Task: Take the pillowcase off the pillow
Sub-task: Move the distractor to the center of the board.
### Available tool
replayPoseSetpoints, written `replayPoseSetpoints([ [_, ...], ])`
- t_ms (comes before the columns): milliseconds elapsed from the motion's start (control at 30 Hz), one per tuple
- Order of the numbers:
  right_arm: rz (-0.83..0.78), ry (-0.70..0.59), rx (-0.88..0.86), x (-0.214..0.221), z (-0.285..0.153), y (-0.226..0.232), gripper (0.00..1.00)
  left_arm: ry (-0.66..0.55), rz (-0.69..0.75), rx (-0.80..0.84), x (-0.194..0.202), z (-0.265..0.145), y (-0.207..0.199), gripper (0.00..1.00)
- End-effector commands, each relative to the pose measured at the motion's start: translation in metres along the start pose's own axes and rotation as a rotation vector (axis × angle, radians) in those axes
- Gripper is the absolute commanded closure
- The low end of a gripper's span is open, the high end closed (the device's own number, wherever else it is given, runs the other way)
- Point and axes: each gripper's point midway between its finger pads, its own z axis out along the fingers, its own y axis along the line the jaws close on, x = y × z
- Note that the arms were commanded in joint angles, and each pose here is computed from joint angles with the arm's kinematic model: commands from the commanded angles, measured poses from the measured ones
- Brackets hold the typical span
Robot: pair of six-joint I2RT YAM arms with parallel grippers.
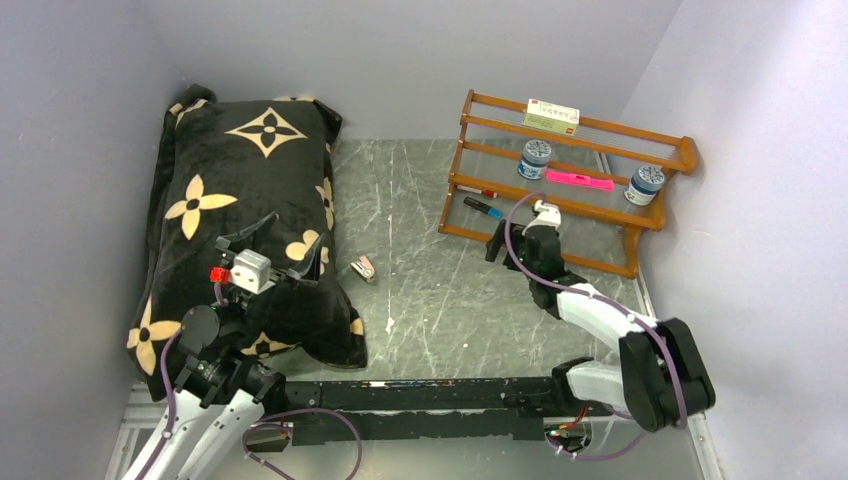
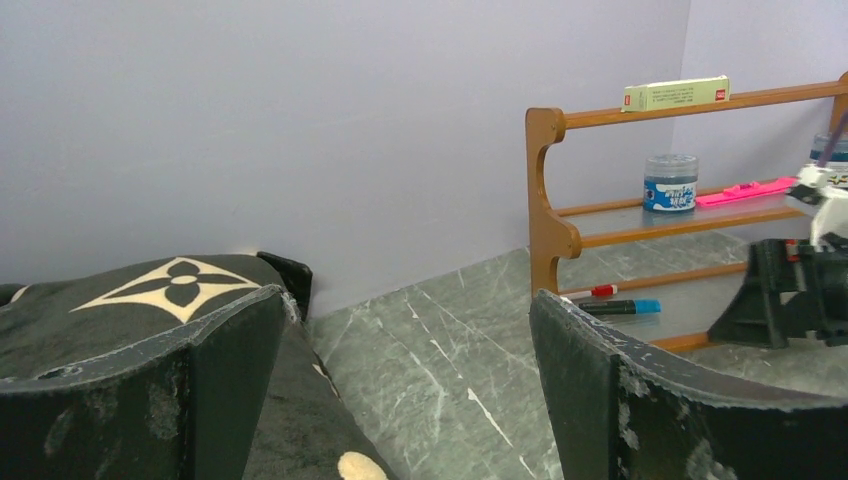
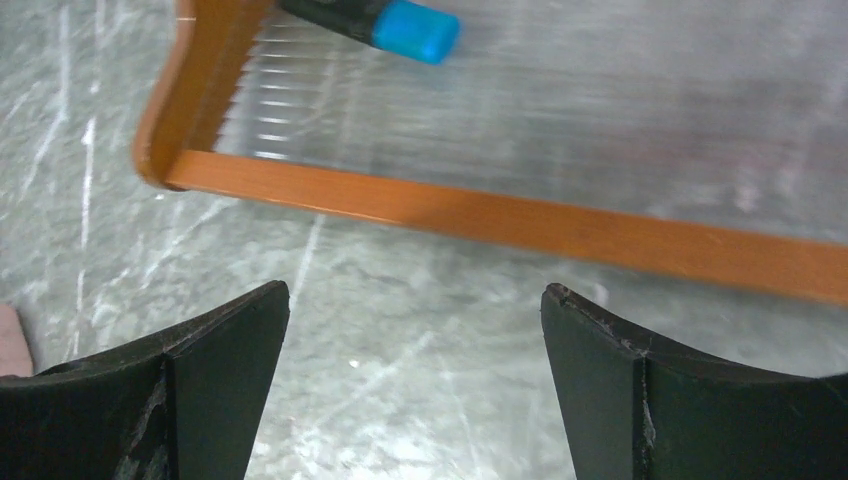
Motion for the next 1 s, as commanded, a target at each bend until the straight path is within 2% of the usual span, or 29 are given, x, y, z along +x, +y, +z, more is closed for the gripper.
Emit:
replayPoseSetpoints([
  [0, -0.075, -0.168, -0.19, -0.052, 0.015, 0.066, 0.01, -0.035, 0.02, -0.007, -0.01, -0.002, 0.002, 0.03],
  [167, -0.157, -0.21, -0.167, -0.051, 0.038, 0.078, 0.02, -0.026, 0.02, 0.001, -0.007, -0.001, 0.001, 0.03],
  [367, -0.216, -0.117, -0.156, -0.009, 0.064, 0.078, 0.03, -0.027, 0.022, 0.004, -0.008, 0.0, 0.0, 0.03],
  [733, -0.169, 0.115, -0.14, 0.082, 0.046, 0.072, 0.03, -0.027, 0.022, 0.011, -0.008, 0.0, -0.001, 0.03],
  [967, -0.134, 0.212, -0.102, 0.103, 0.045, 0.068, 0.02, -0.03, 0.02, 0.017, -0.009, 0.0, -0.002, 0.03],
])
